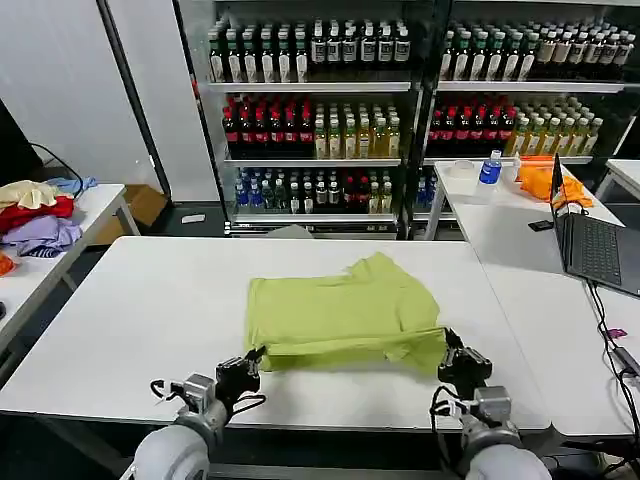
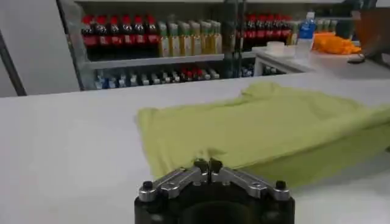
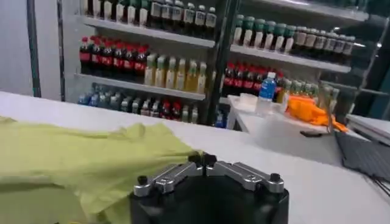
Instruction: Fold and organize the clothes.
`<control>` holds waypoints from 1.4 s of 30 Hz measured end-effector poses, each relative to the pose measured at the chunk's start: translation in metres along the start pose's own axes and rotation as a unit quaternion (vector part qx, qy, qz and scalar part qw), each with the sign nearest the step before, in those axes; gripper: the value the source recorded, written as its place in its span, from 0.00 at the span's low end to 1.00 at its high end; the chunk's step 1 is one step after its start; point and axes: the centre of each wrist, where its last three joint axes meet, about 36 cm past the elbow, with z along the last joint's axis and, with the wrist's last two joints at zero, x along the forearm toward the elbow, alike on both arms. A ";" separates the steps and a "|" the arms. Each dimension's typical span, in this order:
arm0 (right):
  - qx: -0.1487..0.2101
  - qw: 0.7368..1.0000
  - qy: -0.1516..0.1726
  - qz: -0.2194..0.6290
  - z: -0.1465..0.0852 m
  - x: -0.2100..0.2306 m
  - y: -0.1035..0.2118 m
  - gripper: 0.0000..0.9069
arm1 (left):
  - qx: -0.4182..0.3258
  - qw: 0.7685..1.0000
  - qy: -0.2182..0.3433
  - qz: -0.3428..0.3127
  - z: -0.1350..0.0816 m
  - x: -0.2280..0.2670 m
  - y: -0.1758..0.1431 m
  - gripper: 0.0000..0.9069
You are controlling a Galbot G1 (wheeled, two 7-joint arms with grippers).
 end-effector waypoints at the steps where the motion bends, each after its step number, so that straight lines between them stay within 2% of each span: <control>1: 0.002 1.000 -0.001 -0.001 0.001 -0.005 0.001 0.00 | 0.000 1.000 0.000 0.000 0.000 -0.004 0.000 0.03; 24: 0.050 0.999 -0.013 -0.013 0.022 -0.085 0.018 0.00 | -0.011 1.000 0.001 -0.022 0.004 -0.052 0.004 0.03; 25: 0.052 0.998 -0.013 -0.013 0.023 -0.088 0.019 0.00 | -0.011 1.000 0.001 -0.023 0.004 -0.053 0.004 0.11; 26: 0.054 0.998 -0.012 -0.014 0.024 -0.090 0.020 0.10 | -0.012 1.000 0.001 -0.023 0.004 -0.053 0.004 0.31; 27: 0.055 0.998 -0.011 -0.014 0.024 -0.092 0.021 0.46 | -0.012 1.000 0.001 -0.023 0.004 -0.053 0.004 0.59; 28: 0.057 0.998 -0.009 -0.015 0.026 -0.093 0.022 1.00 | -0.013 1.000 0.001 -0.024 0.005 -0.053 0.004 1.00; 42: 0.059 0.998 0.002 -0.021 0.034 -0.090 0.022 1.00 | -0.010 0.999 -0.008 -0.034 0.005 -0.044 0.007 1.00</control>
